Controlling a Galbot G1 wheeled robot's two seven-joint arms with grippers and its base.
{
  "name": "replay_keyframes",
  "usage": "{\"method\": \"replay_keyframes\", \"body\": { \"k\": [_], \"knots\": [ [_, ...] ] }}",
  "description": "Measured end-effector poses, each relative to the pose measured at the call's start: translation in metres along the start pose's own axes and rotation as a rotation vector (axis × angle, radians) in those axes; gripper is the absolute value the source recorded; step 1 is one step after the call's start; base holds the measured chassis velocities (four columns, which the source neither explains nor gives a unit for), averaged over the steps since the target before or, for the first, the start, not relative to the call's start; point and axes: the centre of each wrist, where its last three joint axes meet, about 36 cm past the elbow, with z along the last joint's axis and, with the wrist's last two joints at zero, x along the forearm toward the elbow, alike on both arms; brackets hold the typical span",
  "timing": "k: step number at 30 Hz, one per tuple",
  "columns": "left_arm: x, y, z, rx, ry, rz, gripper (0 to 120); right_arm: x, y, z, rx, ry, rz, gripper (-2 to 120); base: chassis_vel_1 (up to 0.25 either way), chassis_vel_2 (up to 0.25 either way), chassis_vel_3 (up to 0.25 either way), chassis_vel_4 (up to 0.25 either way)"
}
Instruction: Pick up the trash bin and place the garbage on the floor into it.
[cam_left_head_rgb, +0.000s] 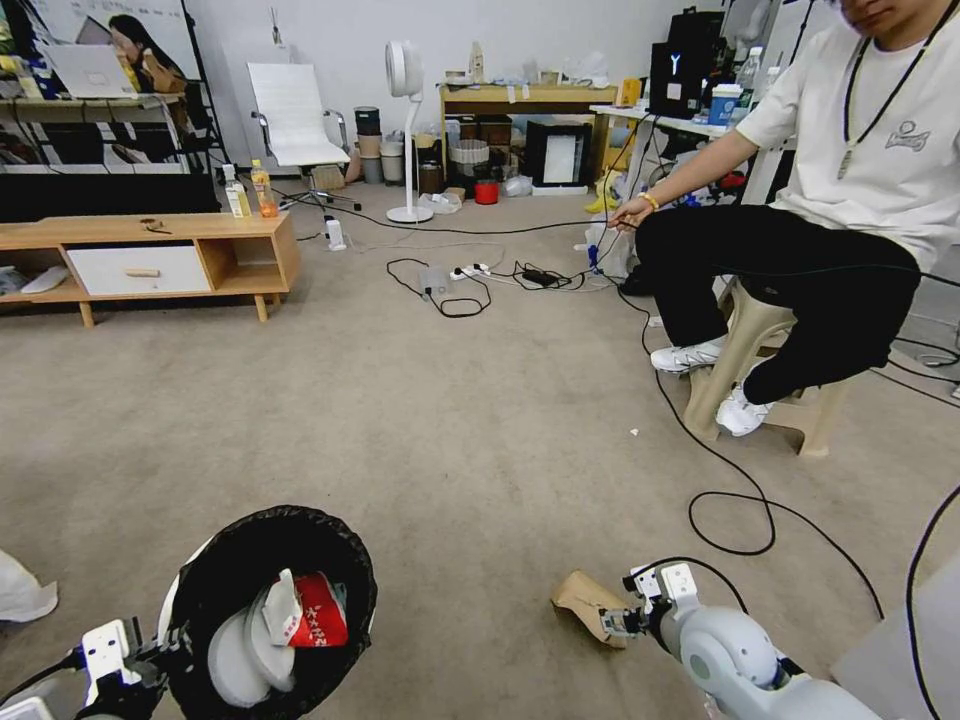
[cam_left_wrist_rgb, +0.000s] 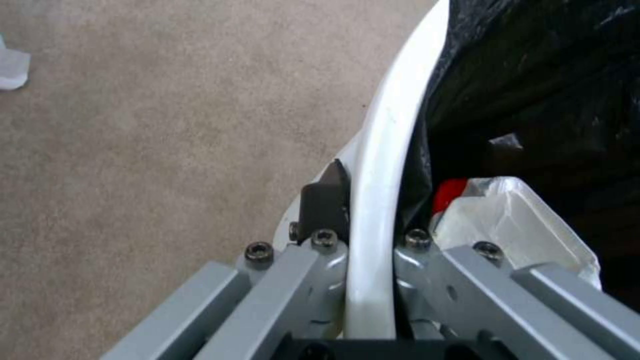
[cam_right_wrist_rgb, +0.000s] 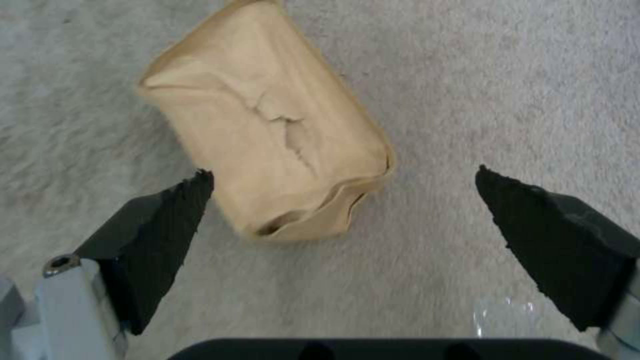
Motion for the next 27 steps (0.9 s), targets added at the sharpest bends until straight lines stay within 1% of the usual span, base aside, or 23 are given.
{"method": "replay_keyframes", "body": {
  "k": [1,5,10,17,27],
  "knots": [
    [-0.001,0.0,0.001,0.0,0.002,-0.001,1,-0.011,-0.001,0.002,0.002,-0.001,0.007,99,0.0,0.0,0.0,0.0],
    [-0.002,0.0,0.002,0.002,0.003,-0.001,1,-0.022,-0.001,0.003,0.006,-0.002,0.008,98,0.0,0.0,0.0,0.0],
    [-0.005,0.001,0.004,0.006,0.008,-0.005,1,-0.037,0.012,0.006,0.044,-0.007,-0.005,97,0.0,0.0,0.0,0.0],
    [-0.007,0.003,0.006,0.008,0.008,-0.008,1,-0.042,0.023,0.006,0.078,-0.02,-0.014,96,0.0,0.0,0.0,0.0],
    [-0.01,0.003,0.007,0.011,0.007,-0.008,1,-0.045,0.028,0.009,0.112,-0.026,-0.01,95,0.0,0.0,0.0,0.0]
  ]
}}
